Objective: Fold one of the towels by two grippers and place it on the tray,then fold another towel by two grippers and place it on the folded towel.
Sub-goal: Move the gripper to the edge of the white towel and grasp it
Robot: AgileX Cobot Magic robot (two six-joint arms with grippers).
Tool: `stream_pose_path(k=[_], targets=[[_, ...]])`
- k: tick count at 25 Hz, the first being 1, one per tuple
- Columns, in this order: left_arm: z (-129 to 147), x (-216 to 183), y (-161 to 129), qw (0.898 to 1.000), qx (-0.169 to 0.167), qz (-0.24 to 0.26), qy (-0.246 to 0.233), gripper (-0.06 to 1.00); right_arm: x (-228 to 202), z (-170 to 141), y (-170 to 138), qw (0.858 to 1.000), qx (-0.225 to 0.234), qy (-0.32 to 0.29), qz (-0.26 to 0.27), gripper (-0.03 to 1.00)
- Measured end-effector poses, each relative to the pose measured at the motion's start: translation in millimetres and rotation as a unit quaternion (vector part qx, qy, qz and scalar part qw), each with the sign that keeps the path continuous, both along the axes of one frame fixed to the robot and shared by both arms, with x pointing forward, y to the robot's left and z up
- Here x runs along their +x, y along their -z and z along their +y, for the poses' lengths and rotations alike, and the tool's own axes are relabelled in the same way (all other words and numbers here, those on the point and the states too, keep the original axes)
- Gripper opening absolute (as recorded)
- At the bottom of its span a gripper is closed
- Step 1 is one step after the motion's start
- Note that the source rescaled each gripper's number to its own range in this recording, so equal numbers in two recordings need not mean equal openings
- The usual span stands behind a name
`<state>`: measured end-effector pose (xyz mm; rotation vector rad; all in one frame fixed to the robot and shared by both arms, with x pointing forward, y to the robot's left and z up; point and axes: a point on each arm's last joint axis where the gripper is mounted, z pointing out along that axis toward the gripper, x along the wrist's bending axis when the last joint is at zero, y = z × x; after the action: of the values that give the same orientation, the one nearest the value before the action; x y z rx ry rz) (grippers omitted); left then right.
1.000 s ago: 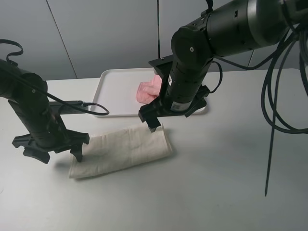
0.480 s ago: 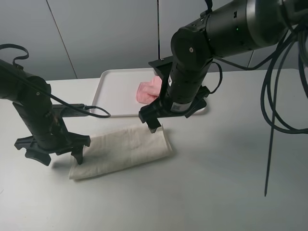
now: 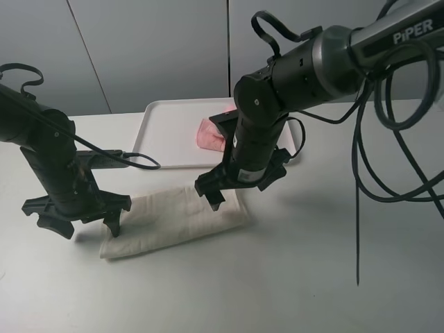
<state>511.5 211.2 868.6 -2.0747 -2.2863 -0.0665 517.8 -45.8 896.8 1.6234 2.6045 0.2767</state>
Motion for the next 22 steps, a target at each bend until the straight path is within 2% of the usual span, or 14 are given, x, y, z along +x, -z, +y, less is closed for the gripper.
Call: stream_pose_path(k=[6, 14, 22], targets=[[0, 0, 0, 1.000, -0.001, 0.000, 0.000, 1.00, 10, 5, 17, 1.000, -0.022, -0.011, -0.005, 0.97], [0, 0, 0, 1.000, -0.001, -0.001, 0.002, 1.00, 12, 6, 32, 0.999, -0.033, -0.013, 0.003, 0.84], [0, 0, 0, 1.000, -0.001, 0.000, 0.004, 1.00, 13, 8, 34, 1.000, -0.026, -0.010, 0.000, 0.77]])
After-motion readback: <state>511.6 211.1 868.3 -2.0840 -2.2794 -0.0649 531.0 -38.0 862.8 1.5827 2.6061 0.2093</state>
